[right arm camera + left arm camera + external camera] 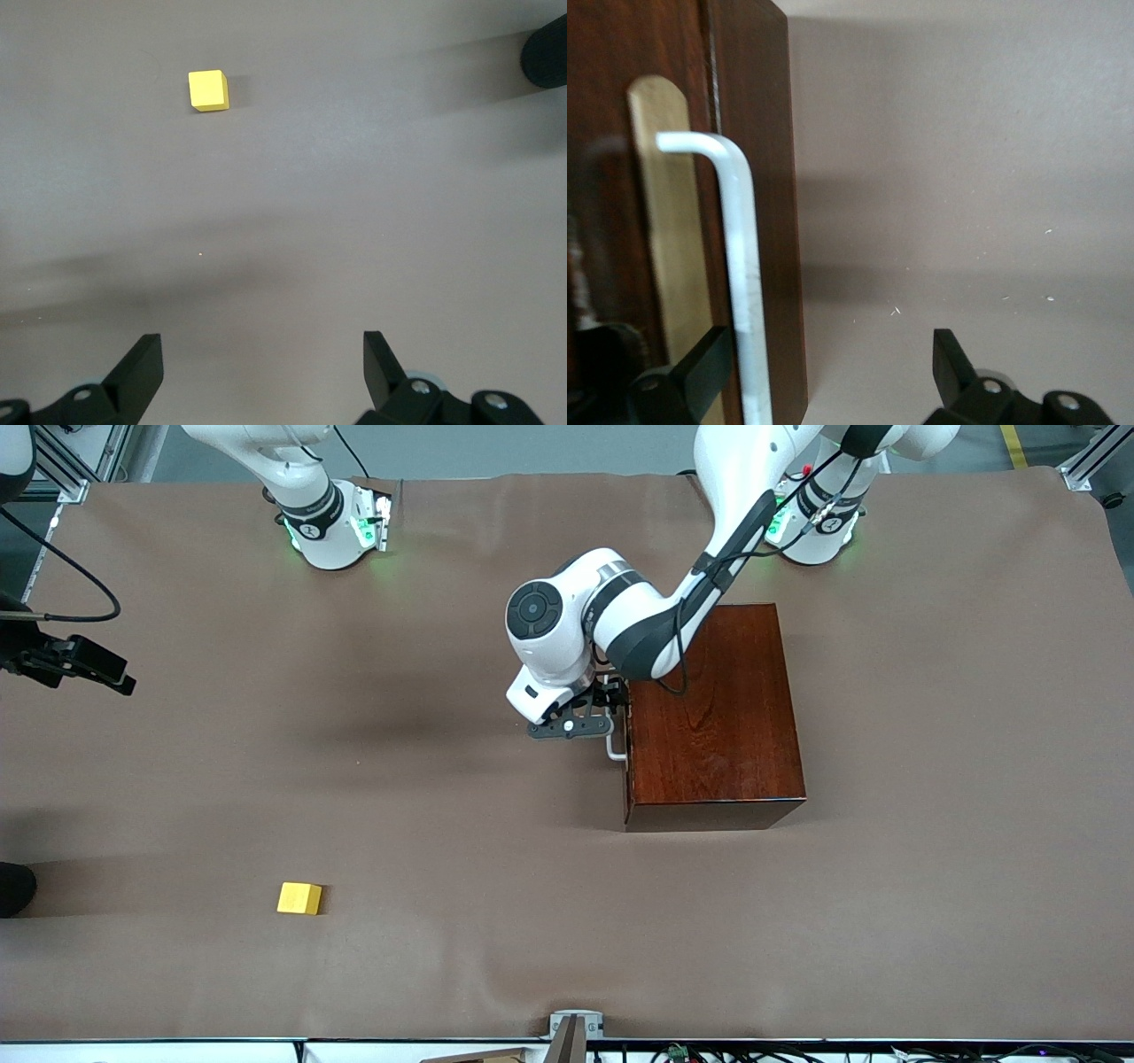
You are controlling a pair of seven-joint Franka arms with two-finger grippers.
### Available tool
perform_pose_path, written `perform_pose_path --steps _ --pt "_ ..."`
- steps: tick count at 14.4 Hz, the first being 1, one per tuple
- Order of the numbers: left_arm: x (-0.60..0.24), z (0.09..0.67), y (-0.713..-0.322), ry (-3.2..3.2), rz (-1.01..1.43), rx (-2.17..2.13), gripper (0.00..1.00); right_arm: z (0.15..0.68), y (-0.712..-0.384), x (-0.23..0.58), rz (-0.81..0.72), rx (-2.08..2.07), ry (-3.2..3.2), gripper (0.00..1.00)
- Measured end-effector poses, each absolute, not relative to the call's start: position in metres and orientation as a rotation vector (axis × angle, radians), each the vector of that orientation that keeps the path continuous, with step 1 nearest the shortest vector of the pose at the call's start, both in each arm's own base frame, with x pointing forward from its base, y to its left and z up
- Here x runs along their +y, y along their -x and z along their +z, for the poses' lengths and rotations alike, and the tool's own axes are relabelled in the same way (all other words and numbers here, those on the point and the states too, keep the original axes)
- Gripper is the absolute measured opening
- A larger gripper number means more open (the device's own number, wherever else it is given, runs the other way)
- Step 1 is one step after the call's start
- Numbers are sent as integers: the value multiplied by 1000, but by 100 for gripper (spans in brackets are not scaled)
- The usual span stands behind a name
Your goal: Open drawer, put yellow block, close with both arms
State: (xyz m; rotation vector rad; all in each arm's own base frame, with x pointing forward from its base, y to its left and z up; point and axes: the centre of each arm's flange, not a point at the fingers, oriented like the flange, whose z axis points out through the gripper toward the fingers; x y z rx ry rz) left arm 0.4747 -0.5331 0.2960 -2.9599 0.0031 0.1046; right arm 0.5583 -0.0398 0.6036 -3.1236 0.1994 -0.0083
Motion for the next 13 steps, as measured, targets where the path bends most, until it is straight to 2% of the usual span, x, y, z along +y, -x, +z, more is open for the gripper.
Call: perform_pose_path --steps 3,13 --pt "-535 277 -473 2943 129 -2 100 603 -558 -40 -8 199 3124 100" --pt "-547 292 -475 3000 63 -72 100 603 -558 -40 -5 199 3124 100"
